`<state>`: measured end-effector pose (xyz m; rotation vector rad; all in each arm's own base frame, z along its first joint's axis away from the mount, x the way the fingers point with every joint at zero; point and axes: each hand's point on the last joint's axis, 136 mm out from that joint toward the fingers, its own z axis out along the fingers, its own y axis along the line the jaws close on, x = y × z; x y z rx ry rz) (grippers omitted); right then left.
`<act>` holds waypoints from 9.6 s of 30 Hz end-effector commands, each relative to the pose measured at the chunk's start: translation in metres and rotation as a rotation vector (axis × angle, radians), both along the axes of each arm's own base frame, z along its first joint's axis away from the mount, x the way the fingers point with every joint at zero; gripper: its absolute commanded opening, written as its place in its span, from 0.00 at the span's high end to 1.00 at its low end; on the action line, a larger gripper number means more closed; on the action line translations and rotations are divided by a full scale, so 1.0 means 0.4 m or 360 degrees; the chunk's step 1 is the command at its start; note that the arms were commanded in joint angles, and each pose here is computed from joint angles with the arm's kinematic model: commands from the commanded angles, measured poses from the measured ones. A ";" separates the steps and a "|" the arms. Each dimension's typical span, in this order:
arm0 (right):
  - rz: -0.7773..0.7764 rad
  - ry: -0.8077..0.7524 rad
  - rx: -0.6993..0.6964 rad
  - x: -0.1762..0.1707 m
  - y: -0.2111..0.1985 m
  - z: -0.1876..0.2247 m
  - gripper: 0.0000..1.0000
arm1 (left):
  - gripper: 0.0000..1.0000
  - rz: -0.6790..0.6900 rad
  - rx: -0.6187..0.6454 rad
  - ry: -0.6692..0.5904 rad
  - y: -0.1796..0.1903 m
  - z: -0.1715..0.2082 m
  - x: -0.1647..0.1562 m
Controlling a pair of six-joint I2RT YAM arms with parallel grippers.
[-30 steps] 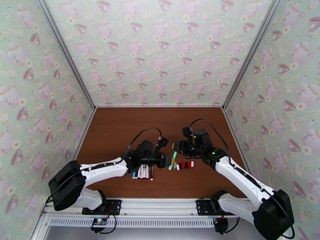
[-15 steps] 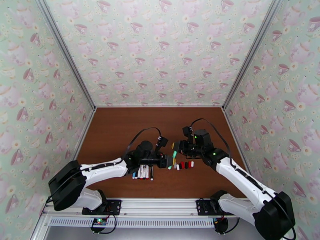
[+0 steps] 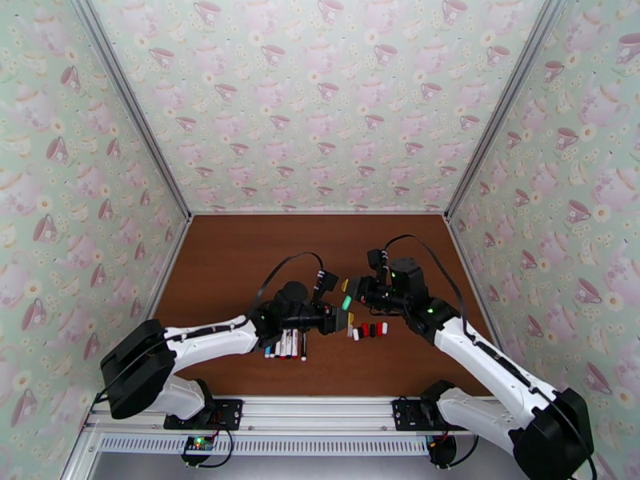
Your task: Open the pen caps
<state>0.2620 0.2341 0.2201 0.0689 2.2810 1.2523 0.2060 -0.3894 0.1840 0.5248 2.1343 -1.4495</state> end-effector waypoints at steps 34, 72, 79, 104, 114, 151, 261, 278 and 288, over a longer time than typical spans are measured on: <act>0.0092 -0.0417 0.0144 0.010 0.010 0.221 0.95 | 0.97 -0.0210 -0.0081 -0.0005 0.033 0.058 -0.076; -0.0245 0.0226 -0.0959 -0.109 -0.302 -0.189 0.91 | 0.92 0.0132 -0.0007 -0.0242 0.111 0.150 -0.045; -0.0416 0.0354 -0.1122 -0.112 -0.363 -0.247 0.90 | 0.91 0.0167 -0.0005 -0.0221 0.121 0.135 -0.035; -0.0542 0.0532 -0.1117 -0.086 -0.415 -0.379 0.91 | 0.90 0.0260 0.0072 -0.0211 0.156 0.101 -0.016; -0.0489 0.0600 -0.1067 -0.075 -0.411 -0.427 0.89 | 0.89 0.0234 0.0065 -0.0199 0.143 0.092 -0.017; -0.0435 0.0647 -0.1138 -0.054 -0.411 -0.471 0.72 | 0.89 0.0211 0.0169 -0.0152 0.127 0.055 -0.008; 0.0209 -0.0073 -0.0546 -0.237 -0.234 0.025 0.00 | 0.83 0.1027 0.1244 0.0196 0.185 -0.303 0.018; 0.0183 -0.0056 -0.0569 -0.236 -0.241 0.014 0.00 | 0.76 0.1104 0.1480 0.0168 0.212 -0.371 0.013; 0.0175 -0.0051 -0.0574 -0.235 -0.244 0.011 0.00 | 0.75 0.1122 0.1565 0.0192 0.231 -0.403 0.008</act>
